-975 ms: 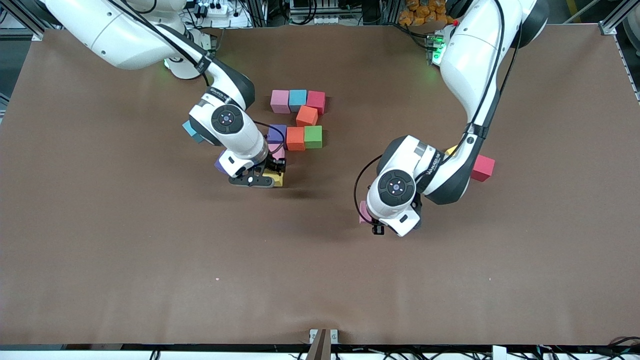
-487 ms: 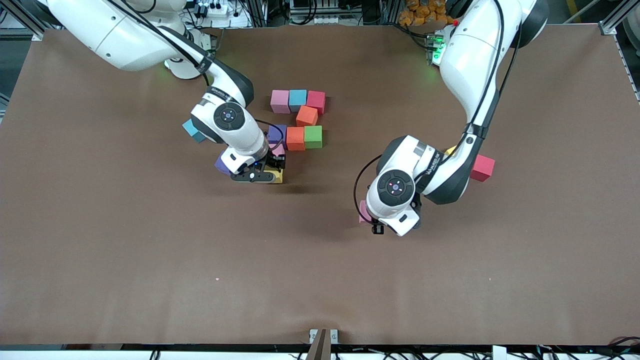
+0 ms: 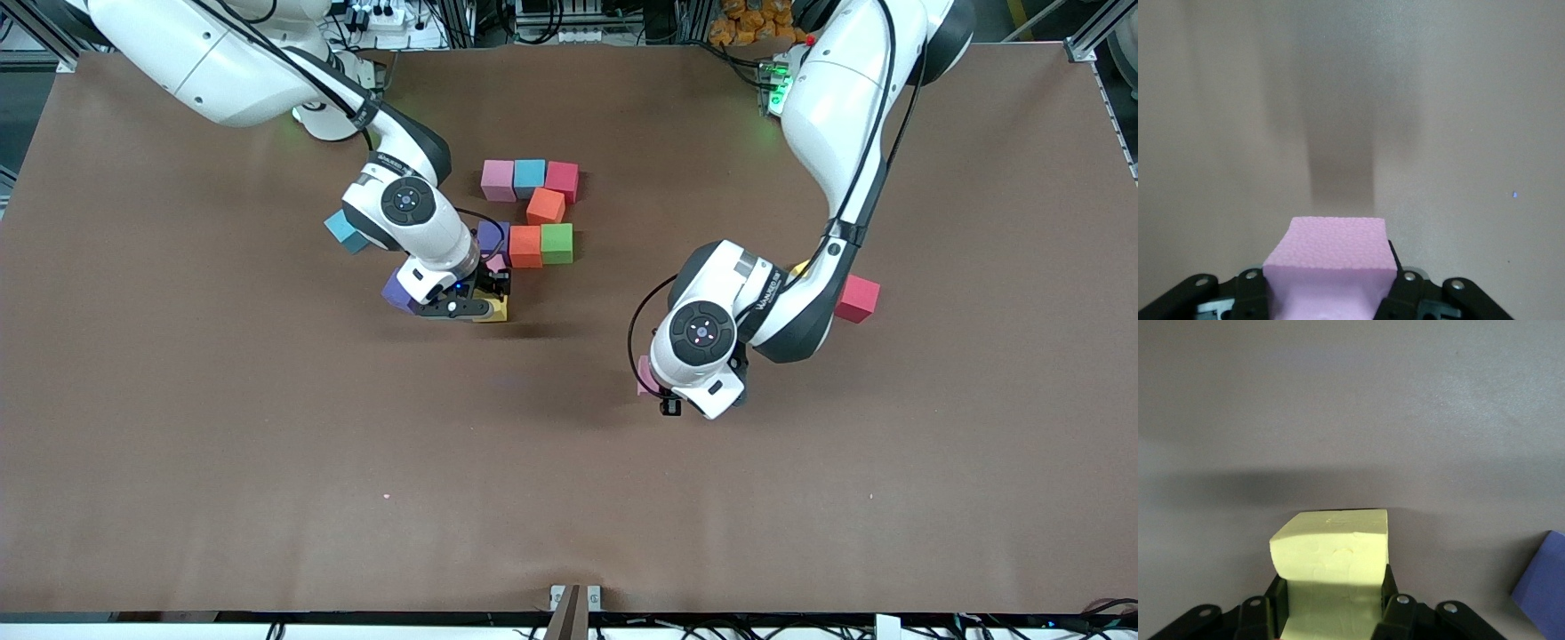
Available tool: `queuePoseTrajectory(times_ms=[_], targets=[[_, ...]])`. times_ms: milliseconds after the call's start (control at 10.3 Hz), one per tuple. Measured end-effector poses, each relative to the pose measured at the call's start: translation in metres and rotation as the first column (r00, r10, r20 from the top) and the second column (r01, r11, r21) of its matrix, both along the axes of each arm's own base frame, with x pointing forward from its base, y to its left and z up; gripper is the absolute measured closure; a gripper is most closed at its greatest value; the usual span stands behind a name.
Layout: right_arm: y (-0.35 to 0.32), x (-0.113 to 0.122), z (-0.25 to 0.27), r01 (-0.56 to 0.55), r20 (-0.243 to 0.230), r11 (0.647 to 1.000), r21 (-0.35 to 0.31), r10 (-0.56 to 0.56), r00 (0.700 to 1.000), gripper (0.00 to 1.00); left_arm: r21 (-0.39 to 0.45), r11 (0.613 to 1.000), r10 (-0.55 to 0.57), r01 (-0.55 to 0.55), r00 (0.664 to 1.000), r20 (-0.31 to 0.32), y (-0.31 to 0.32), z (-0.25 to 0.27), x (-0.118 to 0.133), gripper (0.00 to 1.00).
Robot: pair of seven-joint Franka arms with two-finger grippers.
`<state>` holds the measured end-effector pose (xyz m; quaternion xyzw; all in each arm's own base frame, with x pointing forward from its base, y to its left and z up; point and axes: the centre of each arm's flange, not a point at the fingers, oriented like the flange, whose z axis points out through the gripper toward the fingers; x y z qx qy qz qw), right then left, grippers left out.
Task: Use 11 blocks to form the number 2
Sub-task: 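Place the yellow cube below purple while the left gripper brings pink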
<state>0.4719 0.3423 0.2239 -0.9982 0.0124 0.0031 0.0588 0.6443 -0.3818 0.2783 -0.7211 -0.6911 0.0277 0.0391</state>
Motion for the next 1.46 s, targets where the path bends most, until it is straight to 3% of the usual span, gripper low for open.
queuePoseTrajectory(times_ms=[682,877,1072,1462], targets=[[-0.003,-0.001,-0.003,-0.005,0.003,1.000,-0.005,0.005,1.000,0.44,0.003,1.000,-0.003,0.003,1.000,-0.003,-0.024,-0.002,-0.016,0.44],[-0.004,0.000,-0.003,-0.002,0.003,1.000,-0.004,0.002,1.000,0.23,0.006,1.000,0.018,-0.018,1.000,-0.004,-0.033,-0.004,-0.022,0.44],[-0.005,0.000,-0.003,0.000,0.003,1.000,-0.005,0.000,1.000,0.17,0.009,1.000,0.030,-0.030,1.000,-0.005,-0.040,-0.006,-0.027,0.44],[-0.016,0.010,0.000,0.026,0.009,1.000,-0.002,-0.026,1.000,0.14,-0.016,0.997,0.081,-0.081,0.997,-0.005,-0.063,-0.014,-0.040,0.44]])
